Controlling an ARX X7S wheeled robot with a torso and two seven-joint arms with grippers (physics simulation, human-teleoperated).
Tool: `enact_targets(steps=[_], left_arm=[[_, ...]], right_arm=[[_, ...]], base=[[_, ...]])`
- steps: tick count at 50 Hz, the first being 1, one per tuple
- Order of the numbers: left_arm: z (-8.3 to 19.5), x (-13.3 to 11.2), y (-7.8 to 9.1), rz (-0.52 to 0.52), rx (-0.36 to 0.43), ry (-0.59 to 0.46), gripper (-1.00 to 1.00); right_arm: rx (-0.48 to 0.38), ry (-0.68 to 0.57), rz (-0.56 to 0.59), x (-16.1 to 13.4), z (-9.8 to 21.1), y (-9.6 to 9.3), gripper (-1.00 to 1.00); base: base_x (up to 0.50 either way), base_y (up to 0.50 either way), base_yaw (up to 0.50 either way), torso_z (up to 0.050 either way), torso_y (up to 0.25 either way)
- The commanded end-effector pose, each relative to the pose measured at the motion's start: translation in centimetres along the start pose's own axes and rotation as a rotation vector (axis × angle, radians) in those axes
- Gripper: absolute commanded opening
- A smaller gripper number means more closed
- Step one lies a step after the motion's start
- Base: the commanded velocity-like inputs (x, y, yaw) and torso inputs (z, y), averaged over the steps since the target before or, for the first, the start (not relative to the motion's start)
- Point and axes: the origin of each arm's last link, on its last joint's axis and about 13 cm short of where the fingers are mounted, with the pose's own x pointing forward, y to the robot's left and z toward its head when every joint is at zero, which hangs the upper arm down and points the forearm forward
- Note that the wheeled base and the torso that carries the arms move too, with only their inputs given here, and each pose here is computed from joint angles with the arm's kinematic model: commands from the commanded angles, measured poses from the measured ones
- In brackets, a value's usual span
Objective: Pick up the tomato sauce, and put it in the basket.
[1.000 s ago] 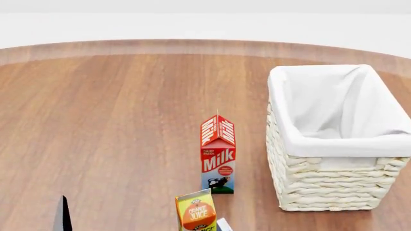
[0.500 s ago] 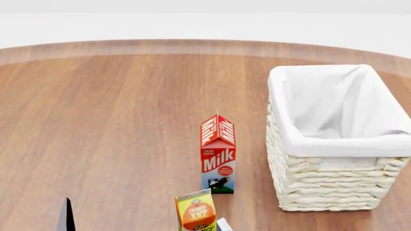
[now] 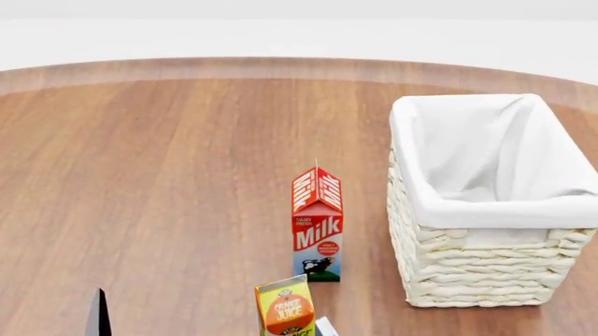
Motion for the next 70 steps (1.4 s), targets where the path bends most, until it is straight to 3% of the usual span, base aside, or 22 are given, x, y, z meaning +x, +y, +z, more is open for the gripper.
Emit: enact_targets(steps=[1, 21, 43, 44, 57, 66, 70], left_arm=[[-0.1, 0.0, 0.0, -0.001, -0.002, 0.004, 1.0], [-0.2, 0.1, 0.0, -0.002, -0.005, 0.005, 1.0], [-0.1, 0.0, 0.0, -0.008, -0.009, 0.006, 1.0], [-0.1, 0.0, 0.0, -0.008, -0.009, 0.007, 1.0], [-0.3, 0.0, -0.1, -0.016, -0.012, 0.013, 1.0], [-0.3, 0.0, -0.1, -0.016, -0.01, 0.017, 1.0], [-0.3, 0.0, -0.1, -0.017, -0.01, 0.019, 1.0]], right_arm=[[-0.004, 0.005, 0.003, 1.2, 0.2, 0.0, 1.0], [-0.02, 0.061, 0.052, 2.8, -1.0, 0.6, 1.0], [-0.041, 0.174, 0.015, 3.9, -2.0, 0.5, 1.0], [-0.047, 0.17, 0.013, 3.9, -2.0, 0.5, -1.0], [-0.046, 0.127, 0.021, 3.6, -1.5, 0.6, -1.0], [-0.054, -0.095, -0.035, 2.4, 5.4, -0.2, -1.0], [-0.063, -0.158, -0.041, 2.0, 6.4, -0.3, -1.0]], base=[[0.0, 0.0, 0.0, 0.0, 0.0], [0.0, 0.0, 0.0, 0.0, 0.0], [0.0, 0.0, 0.0, 0.0, 0.0], [0.0, 0.0, 0.0, 0.0, 0.0], [0.0, 0.0, 0.0, 0.0, 0.0], [0.0, 0.0, 0.0, 0.0, 0.0], [0.0, 0.0, 0.0, 0.0, 0.0]])
